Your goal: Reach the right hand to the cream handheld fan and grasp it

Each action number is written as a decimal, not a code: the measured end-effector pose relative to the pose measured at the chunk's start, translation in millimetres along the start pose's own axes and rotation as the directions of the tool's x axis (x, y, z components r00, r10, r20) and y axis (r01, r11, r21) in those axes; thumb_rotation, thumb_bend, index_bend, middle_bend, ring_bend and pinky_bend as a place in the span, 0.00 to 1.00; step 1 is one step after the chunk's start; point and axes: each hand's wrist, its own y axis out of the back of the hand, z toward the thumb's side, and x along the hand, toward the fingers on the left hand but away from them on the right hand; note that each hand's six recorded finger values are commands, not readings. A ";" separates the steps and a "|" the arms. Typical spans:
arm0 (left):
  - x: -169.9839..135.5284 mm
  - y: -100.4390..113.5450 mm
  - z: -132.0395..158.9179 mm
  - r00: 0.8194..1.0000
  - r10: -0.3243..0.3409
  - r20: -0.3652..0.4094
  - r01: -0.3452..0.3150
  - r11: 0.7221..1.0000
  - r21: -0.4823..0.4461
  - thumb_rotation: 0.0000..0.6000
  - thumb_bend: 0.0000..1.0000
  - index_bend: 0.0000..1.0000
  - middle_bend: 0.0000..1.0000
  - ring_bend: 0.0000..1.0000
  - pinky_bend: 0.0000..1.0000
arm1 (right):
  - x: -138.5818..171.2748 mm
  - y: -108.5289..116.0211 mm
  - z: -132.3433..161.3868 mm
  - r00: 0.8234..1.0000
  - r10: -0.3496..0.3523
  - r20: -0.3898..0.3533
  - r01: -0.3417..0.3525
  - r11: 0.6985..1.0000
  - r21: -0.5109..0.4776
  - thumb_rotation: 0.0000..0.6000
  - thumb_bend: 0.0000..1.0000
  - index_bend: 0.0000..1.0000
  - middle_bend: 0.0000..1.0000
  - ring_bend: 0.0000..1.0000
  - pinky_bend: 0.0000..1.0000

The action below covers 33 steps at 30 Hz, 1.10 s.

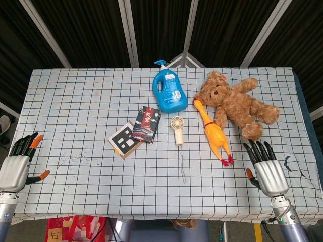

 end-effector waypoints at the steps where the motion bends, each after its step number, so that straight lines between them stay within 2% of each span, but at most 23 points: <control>1: 0.4 -0.1 0.3 1.000 -0.001 0.000 0.001 1.000 -0.004 1.00 0.09 0.00 0.00 0.00 0.00 | -0.8 -0.8 -0.9 1.000 0.004 0.005 -0.004 1.000 0.001 1.00 0.45 0.00 0.00 0.00 0.00; 6: 1.3 -0.5 1.7 1.000 -0.008 0.007 0.008 1.000 -0.009 1.00 0.09 0.00 0.00 0.00 0.00 | -1.9 -0.9 -0.9 1.000 0.006 0.010 -0.006 1.000 -0.008 1.00 0.45 0.00 0.00 0.00 0.01; 7: 1.1 -0.2 2.1 1.000 -0.009 0.008 0.009 1.000 -0.010 1.00 0.09 0.00 0.00 0.00 0.00 | -2.6 -0.4 0.0 1.000 0.004 0.008 -0.004 1.000 -0.012 1.00 0.45 0.00 0.01 0.03 0.04; 9: 0.8 1.0 3.1 1.000 -0.004 0.014 0.004 1.000 -0.009 1.00 0.09 0.00 0.00 0.00 0.00 | -5.4 0.0 3.4 1.000 0.006 0.002 -0.006 1.000 -0.023 1.00 0.45 0.00 0.15 0.21 0.22; 11: 0.3 1.9 3.6 1.000 -0.001 0.020 0.001 1.000 -0.008 1.00 0.09 0.00 0.00 0.00 0.00 | -10.5 1.3 8.3 1.000 0.004 -0.004 -0.004 0.999 -0.039 1.00 0.45 0.00 0.44 0.53 0.54; 13: 0.4 2.2 3.6 1.000 0.000 0.020 0.000 1.000 -0.017 1.00 0.09 0.00 0.00 0.00 0.00 | -19.6 4.0 15.8 1.000 -0.002 -0.013 0.001 0.998 -0.056 1.00 0.49 0.00 0.62 0.71 0.72; 15: 1.4 2.7 2.5 1.000 0.002 0.019 -0.002 1.000 -0.020 1.00 0.09 0.00 0.00 0.00 0.00 | -31.6 5.4 25.4 1.000 -0.002 -0.025 0.000 0.997 -0.074 1.00 0.54 0.00 0.70 0.79 0.79; 16: 1.9 2.8 1.6 1.000 0.002 0.018 -0.001 1.000 -0.017 1.00 0.09 0.00 0.00 0.00 0.00 | -37.6 5.2 30.2 1.000 0.002 -0.030 -0.004 0.997 -0.083 1.00 0.61 0.00 0.74 0.83 0.82; 17: 2.4 2.7 1.0 1.000 0.000 0.016 0.000 1.000 -0.020 1.00 0.09 0.00 0.00 0.00 0.00 | -43.9 4.6 35.3 0.999 0.007 -0.034 -0.011 0.996 -0.092 1.00 0.67 0.00 0.76 0.85 0.85; 20: 4.2 2.8 0.0 1.000 -0.005 0.013 0.005 0.999 -0.032 1.00 0.09 0.00 0.00 0.00 0.00 | -65.2 -1.2 53.4 0.998 0.039 -0.046 -0.045 0.991 -0.122 1.00 0.75 0.00 0.79 0.88 0.87; 24: 5.7 1.8 -0.3 1.000 -0.015 0.013 0.016 0.999 -0.040 1.00 0.09 0.00 0.00 0.00 0.00 | -90.6 -18.0 79.2 0.992 0.115 -0.057 -0.122 0.981 -0.151 1.00 0.78 0.00 0.80 0.89 0.87; 27: 7.0 1.2 -1.3 1.000 -0.023 0.012 0.024 0.999 -0.040 1.00 0.09 0.00 0.00 0.00 0.00 | -110.5 -37.4 105.2 0.980 0.183 -0.072 -0.192 0.969 -0.153 1.00 0.81 0.00 0.80 0.89 0.87; 33: 7.6 1.7 -3.6 0.999 -0.034 0.004 0.034 0.998 -0.058 1.00 0.09 0.00 0.00 0.00 0.00 | -136.2 -71.5 134.2 0.960 0.272 -0.062 -0.279 0.949 -0.151 1.00 0.83 0.00 0.80 0.90 0.87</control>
